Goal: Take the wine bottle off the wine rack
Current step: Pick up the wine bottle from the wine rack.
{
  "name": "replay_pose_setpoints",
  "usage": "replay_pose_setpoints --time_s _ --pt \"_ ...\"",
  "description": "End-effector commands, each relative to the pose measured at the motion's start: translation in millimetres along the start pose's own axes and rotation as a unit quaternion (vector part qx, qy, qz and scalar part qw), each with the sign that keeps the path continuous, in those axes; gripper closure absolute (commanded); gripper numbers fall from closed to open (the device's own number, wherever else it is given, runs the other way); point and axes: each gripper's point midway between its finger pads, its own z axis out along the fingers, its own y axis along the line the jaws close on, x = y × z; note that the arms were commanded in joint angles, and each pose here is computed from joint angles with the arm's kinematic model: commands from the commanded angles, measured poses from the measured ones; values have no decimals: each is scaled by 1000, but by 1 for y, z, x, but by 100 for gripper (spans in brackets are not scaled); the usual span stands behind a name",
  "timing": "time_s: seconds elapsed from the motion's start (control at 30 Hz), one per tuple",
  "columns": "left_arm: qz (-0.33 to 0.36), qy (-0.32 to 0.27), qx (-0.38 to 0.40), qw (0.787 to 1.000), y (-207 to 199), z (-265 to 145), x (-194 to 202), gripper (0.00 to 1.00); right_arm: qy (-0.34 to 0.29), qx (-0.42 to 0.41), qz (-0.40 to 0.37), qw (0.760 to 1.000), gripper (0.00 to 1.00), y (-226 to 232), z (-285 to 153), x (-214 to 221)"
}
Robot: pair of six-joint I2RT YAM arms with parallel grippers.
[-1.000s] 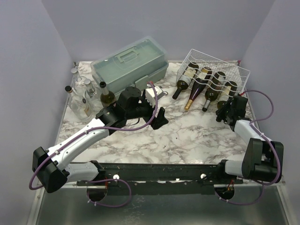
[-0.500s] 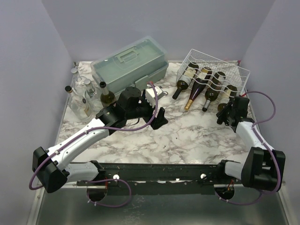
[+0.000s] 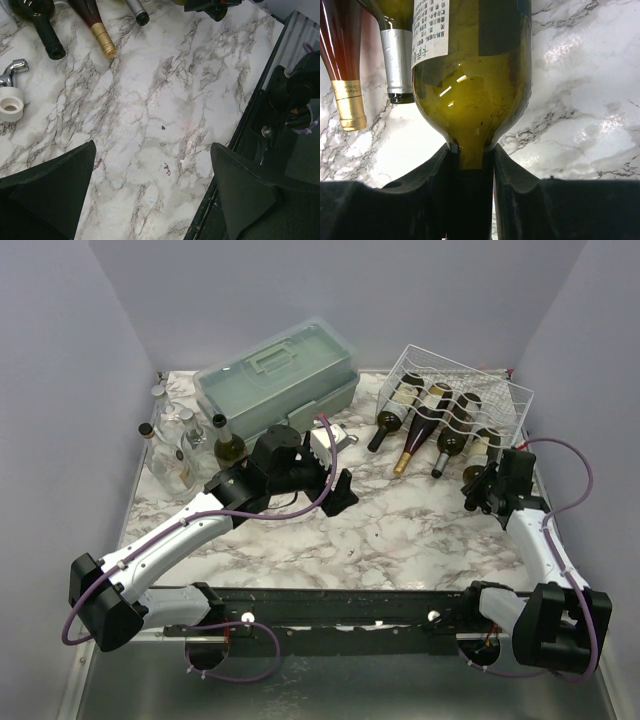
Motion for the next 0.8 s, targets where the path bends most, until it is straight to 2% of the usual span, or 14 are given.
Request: replay_pose_setpoints --time_s 0.0,0.77 --pt "3 -6 -3 1000 0 -5 -3 1 -73 -35 0 997 100 23 -21 -45" --pt "3 -10 3 1000 -4 -8 -6 1 -45 -37 28 998 100 23 -64 -29"
